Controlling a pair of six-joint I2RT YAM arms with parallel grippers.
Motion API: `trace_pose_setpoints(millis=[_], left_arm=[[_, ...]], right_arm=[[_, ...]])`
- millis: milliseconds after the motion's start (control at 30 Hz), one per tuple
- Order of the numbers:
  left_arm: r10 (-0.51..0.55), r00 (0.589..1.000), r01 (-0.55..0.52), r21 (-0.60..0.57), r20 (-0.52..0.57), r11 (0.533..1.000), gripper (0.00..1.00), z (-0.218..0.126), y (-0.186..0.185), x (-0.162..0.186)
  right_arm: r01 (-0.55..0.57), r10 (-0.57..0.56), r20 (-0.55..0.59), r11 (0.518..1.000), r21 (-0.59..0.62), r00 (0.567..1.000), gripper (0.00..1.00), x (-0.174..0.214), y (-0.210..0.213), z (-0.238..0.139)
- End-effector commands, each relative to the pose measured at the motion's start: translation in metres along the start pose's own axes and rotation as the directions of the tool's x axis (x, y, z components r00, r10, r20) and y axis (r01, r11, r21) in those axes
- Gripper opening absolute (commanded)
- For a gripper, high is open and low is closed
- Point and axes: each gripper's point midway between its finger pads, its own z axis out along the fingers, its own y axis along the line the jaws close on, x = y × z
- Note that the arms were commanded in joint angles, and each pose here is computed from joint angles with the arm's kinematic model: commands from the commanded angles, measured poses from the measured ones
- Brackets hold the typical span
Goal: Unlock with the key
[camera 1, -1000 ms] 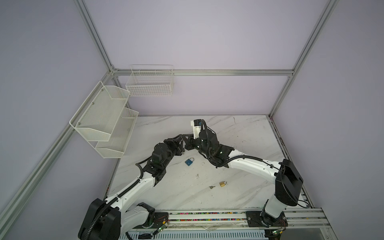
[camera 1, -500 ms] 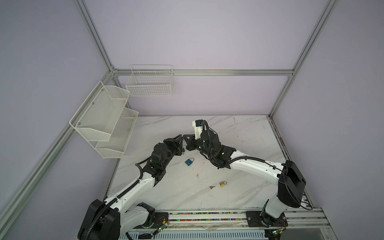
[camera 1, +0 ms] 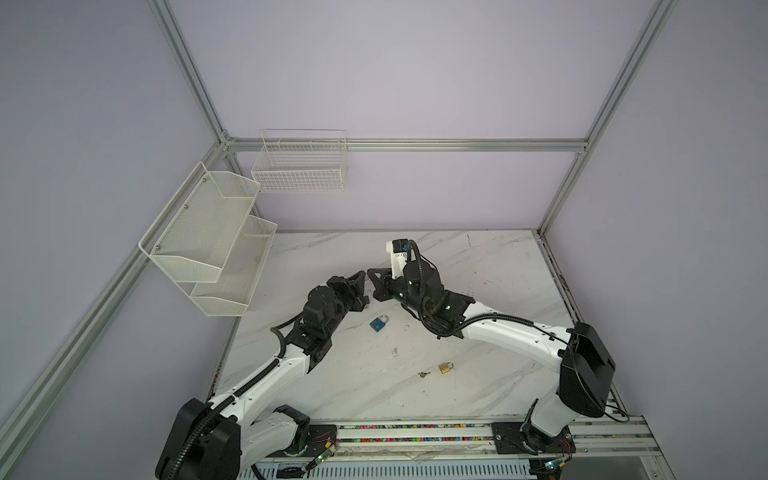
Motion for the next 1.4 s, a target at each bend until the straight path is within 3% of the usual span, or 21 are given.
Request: trace_pose_setpoints(millis=[0,167,233,300,367,467,567,600,633,733,833,900,1000,1100,1233,1367], left_arm=[[-0.229,0.973,0.229,0.007,-0.017,0.973,0.0,-0.001,-0.001,0.003],[-0.139,0.99,0.14,0.026,-0.021,0.99,0.0,-0.001,-0.013,0.008],[-0.034,0.999,0.035,0.068,-0.024,0.997,0.0,0.0,-0.026,0.012],[0.111,0.994,-0.107,0.132,-0.022,0.985,0.0,0.002,-0.044,0.018],[0.262,0.965,-0.255,0.144,-0.031,0.956,0.0,0.004,-0.052,0.027],[0.474,0.88,-0.463,0.155,-0.036,0.873,0.0,0.005,-0.061,0.039],[0.731,0.68,-0.704,0.234,-0.05,0.671,0.0,0.003,-0.086,0.069],[0.806,0.59,-0.773,0.249,-0.057,0.583,0.0,0.002,-0.091,0.08],[0.865,0.497,-0.824,0.277,-0.066,0.495,0.0,0.0,-0.096,0.092],[0.953,0.294,-0.879,0.371,-0.071,0.299,0.0,-0.003,-0.103,0.118],[0.983,0.176,-0.868,0.461,-0.059,0.183,0.0,-0.007,-0.103,0.137],[0.992,0.121,-0.846,0.519,-0.035,0.121,0.0,-0.011,-0.105,0.149],[0.998,0.069,-0.815,0.577,-0.004,0.059,0.0,-0.015,-0.107,0.161],[0.999,0.048,-0.785,0.619,0.018,0.027,0.0,-0.019,-0.111,0.171],[0.998,0.052,-0.757,0.654,0.043,0.011,0.0,-0.024,-0.117,0.18],[0.996,0.063,-0.755,0.656,0.061,0.007,0.0,-0.028,-0.123,0.181]], right_arm=[[0.006,-0.005,0.041,1.0,-0.025,0.999,0.0,-0.015,0.012,-0.011],[0.001,0.0,0.043,1.0,-0.027,0.999,0.0,-0.019,0.013,-0.016],[-0.014,0.016,0.037,0.999,-0.046,0.999,0.01,-0.022,0.019,-0.022],[-0.027,0.029,0.031,0.998,-0.053,0.999,0.17,-0.026,0.019,-0.029],[-0.034,0.036,0.025,0.997,-0.063,0.999,0.26,-0.032,0.018,-0.04],[-0.065,0.065,-0.007,0.992,-0.11,0.998,0.37,-0.041,0.015,-0.058],[-0.113,0.105,-0.054,0.978,-0.176,0.993,0.44,-0.049,0.011,-0.075],[-0.13,0.116,-0.079,0.97,-0.203,0.99,0.44,-0.048,0.009,-0.08],[-0.144,0.124,-0.098,0.962,-0.232,0.987,0.46,-0.05,0.008,-0.086],[-0.173,0.134,-0.145,0.936,-0.306,0.98,0.51,-0.055,0.003,-0.102],[-0.179,0.127,-0.164,0.918,-0.354,0.978,0.52,-0.061,-0.003,-0.111],[-0.167,0.104,-0.17,0.897,-0.41,0.98,0.51,-0.065,0.005,-0.114],[-0.157,0.08,-0.18,0.866,-0.474,0.98,0.51,-0.065,0.014,-0.115],[-0.161,0.082,-0.174,0.847,-0.507,0.981,0.49,-0.065,0.015,-0.113],[-0.175,0.081,-0.189,0.811,-0.558,0.979,0.44,-0.06,0.018,-0.108],[-0.18,0.083,-0.196,0.813,-0.554,0.977,0.4,-0.053,0.013,-0.108]])
